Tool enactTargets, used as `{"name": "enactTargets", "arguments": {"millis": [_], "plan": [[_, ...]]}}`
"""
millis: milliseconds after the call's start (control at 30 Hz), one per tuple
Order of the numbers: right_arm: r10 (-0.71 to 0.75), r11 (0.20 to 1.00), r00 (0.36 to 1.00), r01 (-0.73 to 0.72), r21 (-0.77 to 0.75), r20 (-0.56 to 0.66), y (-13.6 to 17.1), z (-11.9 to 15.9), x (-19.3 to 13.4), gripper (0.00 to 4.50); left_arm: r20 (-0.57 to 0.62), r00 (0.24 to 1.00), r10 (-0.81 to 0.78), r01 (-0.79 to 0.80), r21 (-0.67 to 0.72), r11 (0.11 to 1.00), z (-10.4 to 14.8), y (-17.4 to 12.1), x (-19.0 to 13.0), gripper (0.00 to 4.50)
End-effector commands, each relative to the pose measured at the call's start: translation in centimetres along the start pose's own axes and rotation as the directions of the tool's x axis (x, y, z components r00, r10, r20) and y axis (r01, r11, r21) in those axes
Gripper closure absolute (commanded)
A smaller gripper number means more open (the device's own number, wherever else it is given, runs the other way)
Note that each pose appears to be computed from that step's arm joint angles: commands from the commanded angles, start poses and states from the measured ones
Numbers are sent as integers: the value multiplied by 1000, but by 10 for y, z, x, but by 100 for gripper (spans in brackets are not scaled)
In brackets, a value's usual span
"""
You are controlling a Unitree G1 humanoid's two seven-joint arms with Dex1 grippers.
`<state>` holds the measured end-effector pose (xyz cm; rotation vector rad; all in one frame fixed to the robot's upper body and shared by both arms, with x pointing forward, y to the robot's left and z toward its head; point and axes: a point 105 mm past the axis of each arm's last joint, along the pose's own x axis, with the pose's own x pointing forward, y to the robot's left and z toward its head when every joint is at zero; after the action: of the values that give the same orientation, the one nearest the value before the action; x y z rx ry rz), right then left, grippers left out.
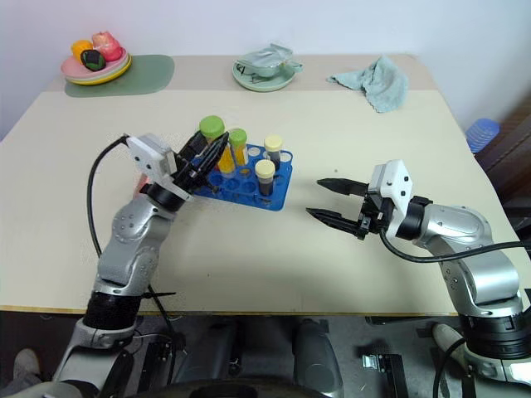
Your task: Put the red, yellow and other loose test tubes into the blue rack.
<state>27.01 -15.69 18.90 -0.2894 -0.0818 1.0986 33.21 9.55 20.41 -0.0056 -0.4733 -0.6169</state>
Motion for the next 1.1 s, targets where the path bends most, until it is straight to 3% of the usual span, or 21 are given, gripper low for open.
{"name": "enactTargets", "arguments": {"millis": [33, 1100], "plan": [[-13, 999, 1000, 14, -46, 22, -1, 12, -4, 170, 36, 999, -22, 21, 13, 1000, 3, -7, 6, 367], [-29, 999, 999, 29, -45, 19, 1, 13, -7, 170, -106, 994, -16, 22, 56, 998, -38, 3, -14, 367]]}}
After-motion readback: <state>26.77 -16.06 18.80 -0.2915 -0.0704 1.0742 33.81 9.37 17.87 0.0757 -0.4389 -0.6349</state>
